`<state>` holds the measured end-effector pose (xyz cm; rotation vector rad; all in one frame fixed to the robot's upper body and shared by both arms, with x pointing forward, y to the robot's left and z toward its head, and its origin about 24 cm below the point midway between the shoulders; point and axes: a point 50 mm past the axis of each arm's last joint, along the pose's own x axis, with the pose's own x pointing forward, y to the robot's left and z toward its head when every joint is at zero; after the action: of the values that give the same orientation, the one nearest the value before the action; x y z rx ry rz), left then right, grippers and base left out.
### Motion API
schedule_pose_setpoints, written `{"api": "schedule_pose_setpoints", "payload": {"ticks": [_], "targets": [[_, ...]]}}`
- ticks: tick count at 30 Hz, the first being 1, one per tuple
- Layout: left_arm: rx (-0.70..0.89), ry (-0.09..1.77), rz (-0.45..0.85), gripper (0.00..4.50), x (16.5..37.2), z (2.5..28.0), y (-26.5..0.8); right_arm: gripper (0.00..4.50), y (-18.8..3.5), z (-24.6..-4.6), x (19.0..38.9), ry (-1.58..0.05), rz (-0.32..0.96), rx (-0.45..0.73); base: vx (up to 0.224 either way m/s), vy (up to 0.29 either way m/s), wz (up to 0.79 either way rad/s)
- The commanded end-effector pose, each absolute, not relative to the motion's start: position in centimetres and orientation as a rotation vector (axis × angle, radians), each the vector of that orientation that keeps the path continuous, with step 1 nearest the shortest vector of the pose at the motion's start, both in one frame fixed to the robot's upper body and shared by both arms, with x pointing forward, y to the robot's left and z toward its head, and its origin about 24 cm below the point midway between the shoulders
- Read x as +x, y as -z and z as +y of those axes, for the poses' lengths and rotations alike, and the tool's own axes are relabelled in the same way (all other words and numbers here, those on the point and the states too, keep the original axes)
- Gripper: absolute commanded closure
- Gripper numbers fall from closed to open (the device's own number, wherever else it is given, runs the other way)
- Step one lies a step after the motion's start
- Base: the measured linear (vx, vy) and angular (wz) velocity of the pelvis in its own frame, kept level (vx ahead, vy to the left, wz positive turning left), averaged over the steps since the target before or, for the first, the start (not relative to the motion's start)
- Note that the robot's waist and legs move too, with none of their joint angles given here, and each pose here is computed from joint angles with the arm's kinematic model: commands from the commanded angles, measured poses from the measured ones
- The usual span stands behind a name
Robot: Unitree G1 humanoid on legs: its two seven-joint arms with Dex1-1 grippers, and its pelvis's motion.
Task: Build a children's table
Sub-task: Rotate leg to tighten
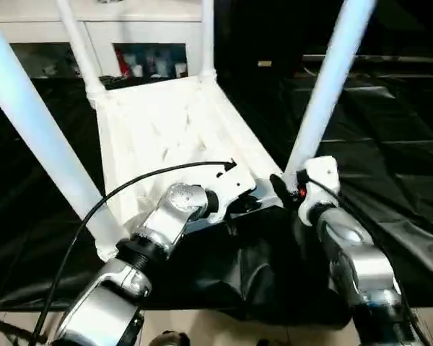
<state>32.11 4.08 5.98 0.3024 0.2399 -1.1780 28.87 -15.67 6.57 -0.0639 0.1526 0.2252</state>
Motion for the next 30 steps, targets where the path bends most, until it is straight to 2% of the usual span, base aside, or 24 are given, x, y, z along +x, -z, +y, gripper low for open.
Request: {"api": "schedule_pose_setpoints", "payload": {"ticks": [1, 6, 8, 9, 10, 13, 16, 18, 22, 25, 26, 29, 30], "targets": [[0.265, 1.202, 0.117, 3.86, 32.0, 3.4, -8.4, 1.28, -8.1, -16.9, 28.5, -0.179, 0.086, -0.066, 0.0, 0.0, 0.0], [0.222, 1.166, 0.09, 3.48, 30.9, 4.8, -8.5, 1.28, -8.7, -18.6, 27.0, -0.171, 0.069, -0.046, 0.0, 0.0, 0.0], [0.217, 1.172, 0.106, 3.32, 29.5, 6.0, -8.4, 1.28, -9.0, -19.0, 26.3, -0.252, 0.084, -0.059, 0.0, 0.0, 0.0], [0.217, 1.172, 0.106, 3.18, 29.5, 6.0, -8.4, 1.28, -9.0, -19.0, 26.3, -0.252, 0.084, -0.059, 0.0, 0.0, 0.0], [0.204, 1.179, 0.127, 3.09, 28.2, 6.8, -8.2, 1.28, -9.0, -19.0, 25.5, -0.372, 0.118, -0.103, 0.0, 0.0, 0.0], [0.198, 1.177, 0.138, 2.99, 27.6, 7.1, -8.1, 1.28, -9.0, -19.3, 25.0, -0.427, 0.145, -0.126, 0.0, 0.0, 0.0], [0.191, 1.145, 0.147, 2.62, 26.7, 7.5, -8.0, 1.28, -9.1, -20.0, 24.4, -0.489, 0.178, -0.172, 0.0, 0.0, 0.0], [0.182, 1.11, 0.156, 2.58, 26.0, 7.9, -8.0, 1.28, -9.3, -20.7, 23.9, -0.511, 0.198, -0.203, 0.0, 0.0, 0.0], [0.155, 1.055, 0.192, 2.18, 24.6, 8.9, -7.8, 1.28, -9.9, -22.2, 23.5, -0.481, 0.204, -0.227, 0.0, 0.0, 0.0], [0.12, 1.011, 0.204, 2.06, 23.9, 10.0, -7.8, 1.28, -10.1, -23.2, 23.4, -0.454, 0.21, -0.218, 0.0, 0.0, 0.0], [0.102, 0.977, 0.217, 1.79, 23.3, 11.0, -7.8, 1.28, -10.0, -23.3, 23.0, -0.495, 0.23, -0.208, 0.0, 0.0, 0.0], [0.104, 0.964, 0.233, 1.73, 23.0, 11.8, -7.7, 1.28, -9.8, -22.6, 22.6, -0.57, 0.244, -0.193, 0.0, 0.0, 0.0], [0.116, 0.95, 0.257, 1.58, 22.6, 12.9, -7.5, 1.28, -9.4, -21.3, 22.5, -0.665, 0.253, -0.169, 0.0, 0.0, 0.0]]}}
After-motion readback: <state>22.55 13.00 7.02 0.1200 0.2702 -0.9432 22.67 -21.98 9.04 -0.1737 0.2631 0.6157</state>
